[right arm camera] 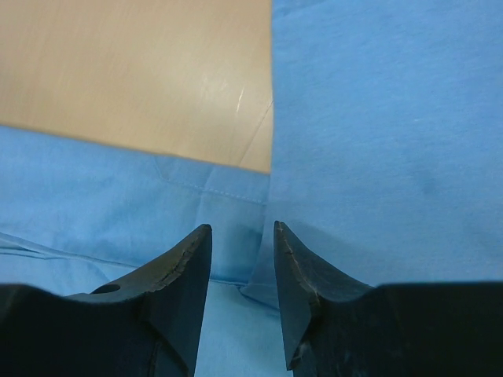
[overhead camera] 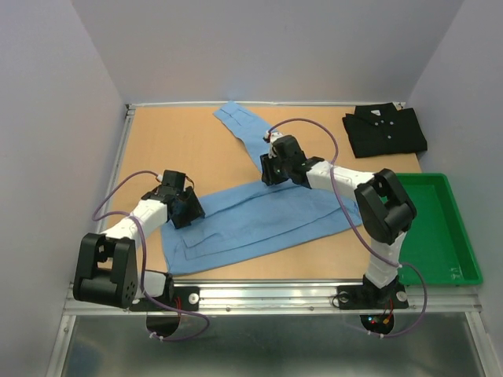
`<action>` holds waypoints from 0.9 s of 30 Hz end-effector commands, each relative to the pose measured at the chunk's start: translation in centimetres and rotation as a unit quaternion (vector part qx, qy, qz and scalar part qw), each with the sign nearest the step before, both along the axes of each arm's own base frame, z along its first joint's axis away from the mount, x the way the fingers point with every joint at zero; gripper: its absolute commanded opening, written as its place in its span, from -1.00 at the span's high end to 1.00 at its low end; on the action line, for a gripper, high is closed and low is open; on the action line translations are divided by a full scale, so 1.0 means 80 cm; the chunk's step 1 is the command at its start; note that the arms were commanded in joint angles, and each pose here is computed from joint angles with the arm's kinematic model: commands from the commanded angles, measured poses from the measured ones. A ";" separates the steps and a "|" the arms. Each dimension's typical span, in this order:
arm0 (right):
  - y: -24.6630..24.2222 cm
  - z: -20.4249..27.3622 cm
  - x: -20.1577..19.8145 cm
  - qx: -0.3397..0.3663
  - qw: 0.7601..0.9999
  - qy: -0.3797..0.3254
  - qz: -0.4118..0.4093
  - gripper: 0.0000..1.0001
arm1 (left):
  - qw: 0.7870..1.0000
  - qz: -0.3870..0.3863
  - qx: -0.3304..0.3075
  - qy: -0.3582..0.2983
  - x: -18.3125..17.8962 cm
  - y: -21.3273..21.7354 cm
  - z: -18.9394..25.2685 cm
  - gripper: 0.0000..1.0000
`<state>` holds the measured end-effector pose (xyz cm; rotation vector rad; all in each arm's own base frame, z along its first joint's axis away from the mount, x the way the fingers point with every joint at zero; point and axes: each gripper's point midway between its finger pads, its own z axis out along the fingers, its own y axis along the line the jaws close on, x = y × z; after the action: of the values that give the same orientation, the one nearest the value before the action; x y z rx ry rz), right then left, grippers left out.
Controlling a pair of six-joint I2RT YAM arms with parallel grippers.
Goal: Fold and stack the long sleeve shirts
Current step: Fold the shirt
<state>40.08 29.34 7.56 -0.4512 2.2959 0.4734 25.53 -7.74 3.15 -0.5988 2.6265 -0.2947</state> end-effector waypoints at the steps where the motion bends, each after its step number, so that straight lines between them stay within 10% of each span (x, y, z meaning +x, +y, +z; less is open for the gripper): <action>1: 0.019 0.021 0.004 -0.026 0.999 -0.035 0.010 0.14 | 0.999 -0.025 -0.020 0.021 -0.023 -0.011 -0.005 -0.25; 16: -0.030 -0.043 -0.059 -0.109 0.994 0.009 -0.017 0.18 | 1.000 -0.011 0.001 0.023 -0.019 -0.002 -0.007 -0.20; 27: -0.052 0.039 -0.021 -0.122 0.988 -0.079 -0.040 -0.09 | 1.000 -0.001 0.018 -0.009 -0.008 0.007 0.014 -0.25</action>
<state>35.42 26.43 5.43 -0.5227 2.3569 0.2018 24.19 -7.75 2.41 -0.6037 2.6711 -0.2855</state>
